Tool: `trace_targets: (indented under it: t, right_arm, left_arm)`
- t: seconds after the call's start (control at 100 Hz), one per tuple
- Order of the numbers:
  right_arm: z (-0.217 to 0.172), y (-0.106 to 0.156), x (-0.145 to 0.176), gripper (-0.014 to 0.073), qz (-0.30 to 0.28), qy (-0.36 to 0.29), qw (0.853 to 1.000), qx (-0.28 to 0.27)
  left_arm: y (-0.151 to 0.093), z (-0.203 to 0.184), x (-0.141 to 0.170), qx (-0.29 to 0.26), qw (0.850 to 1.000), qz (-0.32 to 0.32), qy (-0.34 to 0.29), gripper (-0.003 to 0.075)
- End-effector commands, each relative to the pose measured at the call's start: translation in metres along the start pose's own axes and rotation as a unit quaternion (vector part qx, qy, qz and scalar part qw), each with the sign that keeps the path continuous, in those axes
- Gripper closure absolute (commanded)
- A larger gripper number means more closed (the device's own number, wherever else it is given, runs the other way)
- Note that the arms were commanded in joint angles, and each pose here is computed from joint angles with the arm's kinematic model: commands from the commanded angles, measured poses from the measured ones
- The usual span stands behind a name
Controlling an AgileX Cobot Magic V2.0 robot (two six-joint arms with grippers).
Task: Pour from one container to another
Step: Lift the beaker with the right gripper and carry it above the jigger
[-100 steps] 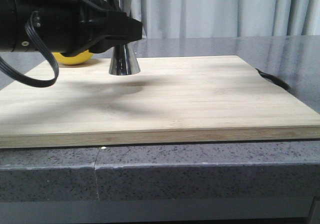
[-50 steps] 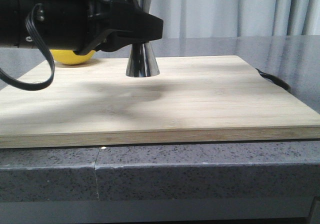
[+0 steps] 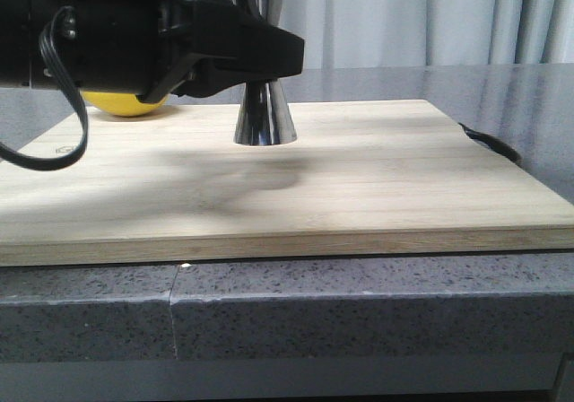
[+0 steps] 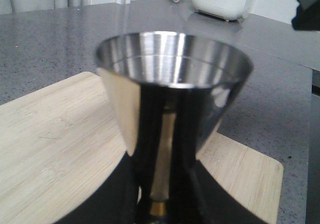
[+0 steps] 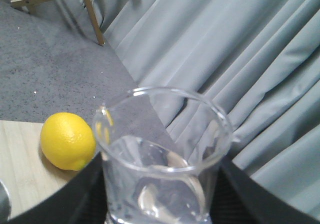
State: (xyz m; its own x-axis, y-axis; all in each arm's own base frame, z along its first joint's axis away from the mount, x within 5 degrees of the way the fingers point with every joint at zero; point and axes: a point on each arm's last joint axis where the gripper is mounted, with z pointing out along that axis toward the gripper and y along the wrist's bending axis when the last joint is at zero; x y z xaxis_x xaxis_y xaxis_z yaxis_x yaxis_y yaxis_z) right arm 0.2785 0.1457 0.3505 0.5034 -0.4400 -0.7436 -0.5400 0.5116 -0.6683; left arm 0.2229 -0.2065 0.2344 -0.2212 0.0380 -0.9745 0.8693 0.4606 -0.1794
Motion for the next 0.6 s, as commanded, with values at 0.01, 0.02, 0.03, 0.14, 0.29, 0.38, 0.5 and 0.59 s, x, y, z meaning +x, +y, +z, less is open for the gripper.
trace_targets:
  t: [0.01, 0.02, 0.03, 0.14, 0.29, 0.38, 0.5, 0.59]
  right_arm:
    - [-0.0063, -0.0125, -0.0244, 0.0318, -0.022, -0.046, 0.999, 0.016]
    - [-0.0063, -0.0122, -0.0244, 0.0318, -0.025, -0.046, 0.999, 0.015]
    - [-0.0063, -0.0120, -0.0243, 0.0318, -0.026, -0.046, 0.999, 0.014]
    - [-0.0063, -0.0109, -0.0240, 0.0318, -0.035, -0.044, 0.998, 0.008]
    - [-0.0062, -0.0086, -0.0234, 0.0318, -0.054, -0.041, 0.998, -0.004]
    - [-0.0062, -0.0072, -0.0229, 0.0318, -0.065, -0.039, 0.997, -0.012]
    - [-0.0062, -0.0054, -0.0223, 0.0318, -0.080, -0.037, 0.996, -0.021]
    - [-0.0062, -0.0047, -0.0221, 0.0318, -0.086, -0.036, 0.995, -0.025]
  left_arm:
    - [-0.0096, -0.0030, -0.0277, 0.029, 0.997, 0.002, -0.072, 0.0739]
    - [-0.0096, -0.0030, -0.0277, 0.029, 0.997, 0.002, -0.072, 0.0739]
    - [-0.0096, -0.0030, -0.0277, 0.029, 0.997, 0.002, -0.072, 0.0739]
    - [-0.0098, -0.0029, -0.0276, 0.030, 0.997, 0.003, -0.071, 0.0739]
    - [-0.0098, -0.0029, -0.0276, 0.030, 0.997, 0.003, -0.071, 0.0739]
    - [-0.0099, -0.0029, -0.0275, 0.031, 0.997, 0.004, -0.070, 0.0739]
    - [-0.0113, -0.0029, -0.0263, 0.038, 0.997, 0.013, -0.064, 0.0739]
    - [-0.0117, -0.0029, -0.0259, 0.040, 0.997, 0.016, -0.062, 0.0739]
